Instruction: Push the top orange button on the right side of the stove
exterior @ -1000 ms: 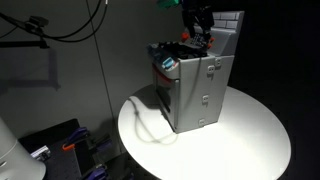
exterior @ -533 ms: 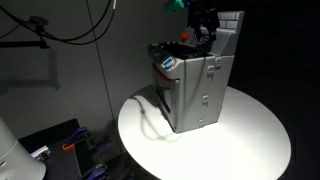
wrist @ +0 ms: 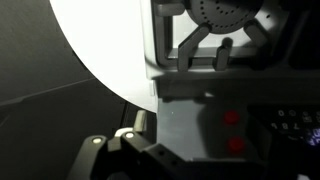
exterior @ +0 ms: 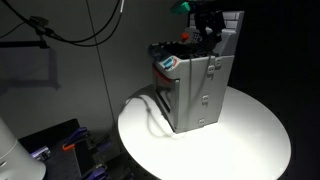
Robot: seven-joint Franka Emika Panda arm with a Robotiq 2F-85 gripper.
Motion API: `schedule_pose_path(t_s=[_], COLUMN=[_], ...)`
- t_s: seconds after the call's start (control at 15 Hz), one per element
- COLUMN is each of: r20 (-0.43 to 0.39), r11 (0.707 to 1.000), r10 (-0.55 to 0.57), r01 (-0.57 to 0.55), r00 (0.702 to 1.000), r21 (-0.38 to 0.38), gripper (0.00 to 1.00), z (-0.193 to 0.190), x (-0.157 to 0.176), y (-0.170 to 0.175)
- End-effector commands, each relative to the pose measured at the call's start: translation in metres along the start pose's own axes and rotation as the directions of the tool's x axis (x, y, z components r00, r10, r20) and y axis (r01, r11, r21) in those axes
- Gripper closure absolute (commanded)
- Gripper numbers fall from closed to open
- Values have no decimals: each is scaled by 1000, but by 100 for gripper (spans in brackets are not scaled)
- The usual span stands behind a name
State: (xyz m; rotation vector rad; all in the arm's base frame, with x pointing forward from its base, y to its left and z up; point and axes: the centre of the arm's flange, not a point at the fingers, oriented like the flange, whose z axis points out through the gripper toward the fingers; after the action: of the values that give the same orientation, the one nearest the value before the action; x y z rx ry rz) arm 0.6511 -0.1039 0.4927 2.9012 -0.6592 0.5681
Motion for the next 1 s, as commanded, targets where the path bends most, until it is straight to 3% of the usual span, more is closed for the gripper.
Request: schedule_pose_path(t_s=[0.0, 0.93], r20=[-33, -43], r11=[1000, 1000], r10=[19, 24], r01=[-20, -25], r00=[999, 999], r21=[-22, -17], gripper=[0, 0], z=[1, 10], x=[18, 29], y=[-5, -7])
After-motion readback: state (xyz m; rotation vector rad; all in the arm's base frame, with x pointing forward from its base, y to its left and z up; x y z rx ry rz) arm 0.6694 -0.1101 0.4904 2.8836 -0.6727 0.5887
